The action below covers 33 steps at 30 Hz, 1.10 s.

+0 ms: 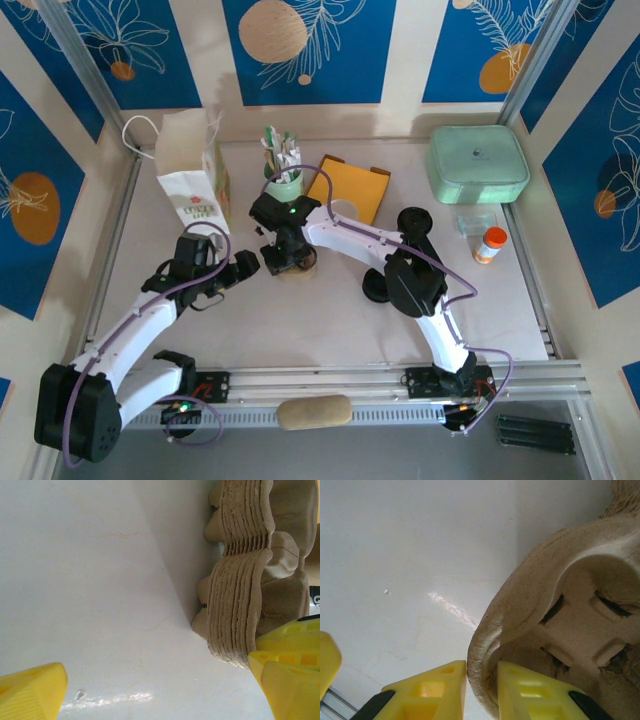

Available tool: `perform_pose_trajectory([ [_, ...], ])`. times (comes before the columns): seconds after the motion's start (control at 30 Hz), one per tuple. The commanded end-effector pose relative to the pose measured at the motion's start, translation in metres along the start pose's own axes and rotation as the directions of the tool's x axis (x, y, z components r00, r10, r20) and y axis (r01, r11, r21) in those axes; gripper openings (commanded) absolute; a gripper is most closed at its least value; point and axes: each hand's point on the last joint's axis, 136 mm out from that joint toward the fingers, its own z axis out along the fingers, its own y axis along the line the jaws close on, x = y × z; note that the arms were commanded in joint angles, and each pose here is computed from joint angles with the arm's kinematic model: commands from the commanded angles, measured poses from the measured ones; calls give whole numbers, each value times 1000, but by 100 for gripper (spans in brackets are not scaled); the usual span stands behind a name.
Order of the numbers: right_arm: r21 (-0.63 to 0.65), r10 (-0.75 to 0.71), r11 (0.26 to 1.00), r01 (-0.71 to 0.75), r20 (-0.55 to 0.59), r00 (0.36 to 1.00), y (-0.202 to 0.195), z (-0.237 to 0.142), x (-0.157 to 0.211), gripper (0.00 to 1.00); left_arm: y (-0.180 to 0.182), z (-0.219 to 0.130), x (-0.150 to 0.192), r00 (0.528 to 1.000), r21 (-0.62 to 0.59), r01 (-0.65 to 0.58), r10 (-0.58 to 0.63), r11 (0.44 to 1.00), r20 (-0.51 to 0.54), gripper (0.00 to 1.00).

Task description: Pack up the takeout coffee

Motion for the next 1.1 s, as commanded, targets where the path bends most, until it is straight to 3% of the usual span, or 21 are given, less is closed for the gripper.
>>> perform_pose_trajectory([
  [0.0,-22,0,1000,0,14,1000,4,-11,-4,25,1,3,2,1000,13,7,-7,1000,-13,99],
  [0.17,-25,1,1000,0,18,1000,4,-12,-4,23,1,5,3,1000,17,8,-8,1000,-19,99],
  [0.37,-28,3,1000,-3,20,1000,3,-14,-4,9,1,6,4,1000,16,3,-2,1000,-23,99],
  [0.67,-59,26,998,-22,60,998,1,-33,-5,8,-1,9,10,999,48,0,2,999,-49,99],
  [1.07,-208,109,974,-93,68,992,0,-42,1,9,-16,20,17,996,128,14,-3,992,-85,99],
])
